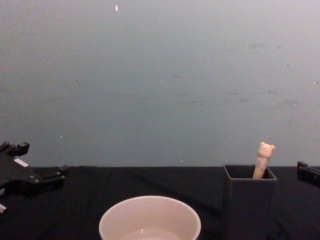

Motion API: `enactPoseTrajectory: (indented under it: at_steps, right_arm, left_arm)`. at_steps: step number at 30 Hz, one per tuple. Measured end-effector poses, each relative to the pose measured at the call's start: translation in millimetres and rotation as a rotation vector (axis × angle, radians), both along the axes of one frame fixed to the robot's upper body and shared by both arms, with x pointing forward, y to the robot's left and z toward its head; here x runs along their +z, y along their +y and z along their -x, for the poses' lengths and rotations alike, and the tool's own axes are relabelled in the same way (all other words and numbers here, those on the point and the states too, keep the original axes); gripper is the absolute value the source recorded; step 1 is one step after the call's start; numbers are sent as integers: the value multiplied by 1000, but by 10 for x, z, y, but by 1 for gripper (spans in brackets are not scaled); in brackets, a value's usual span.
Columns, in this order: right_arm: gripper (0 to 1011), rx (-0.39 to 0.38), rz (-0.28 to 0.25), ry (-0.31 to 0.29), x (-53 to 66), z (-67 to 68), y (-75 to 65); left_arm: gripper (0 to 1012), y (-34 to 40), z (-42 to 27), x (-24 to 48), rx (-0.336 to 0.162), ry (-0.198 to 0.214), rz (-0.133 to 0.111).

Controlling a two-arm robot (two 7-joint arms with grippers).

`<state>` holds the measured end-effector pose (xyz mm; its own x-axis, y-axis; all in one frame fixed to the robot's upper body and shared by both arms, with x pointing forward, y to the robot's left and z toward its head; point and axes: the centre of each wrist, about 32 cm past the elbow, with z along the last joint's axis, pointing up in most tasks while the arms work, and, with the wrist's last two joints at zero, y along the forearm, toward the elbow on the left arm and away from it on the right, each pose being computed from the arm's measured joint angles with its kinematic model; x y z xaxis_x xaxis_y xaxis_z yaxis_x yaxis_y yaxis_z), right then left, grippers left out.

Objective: Pick up the stirring spoon with one hand, stir inside the cup, then place it back in its original position.

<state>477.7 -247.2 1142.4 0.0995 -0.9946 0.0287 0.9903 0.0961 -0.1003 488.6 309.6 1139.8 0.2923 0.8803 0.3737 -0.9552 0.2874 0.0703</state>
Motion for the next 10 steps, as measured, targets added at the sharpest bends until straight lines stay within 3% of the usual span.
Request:
enactPoseTrajectory:
  at_steps: [10]
  right_arm:
    - [1002,0,0,0,0,0,0]
  left_arm:
    - [1001,0,0,0,0,0,0]
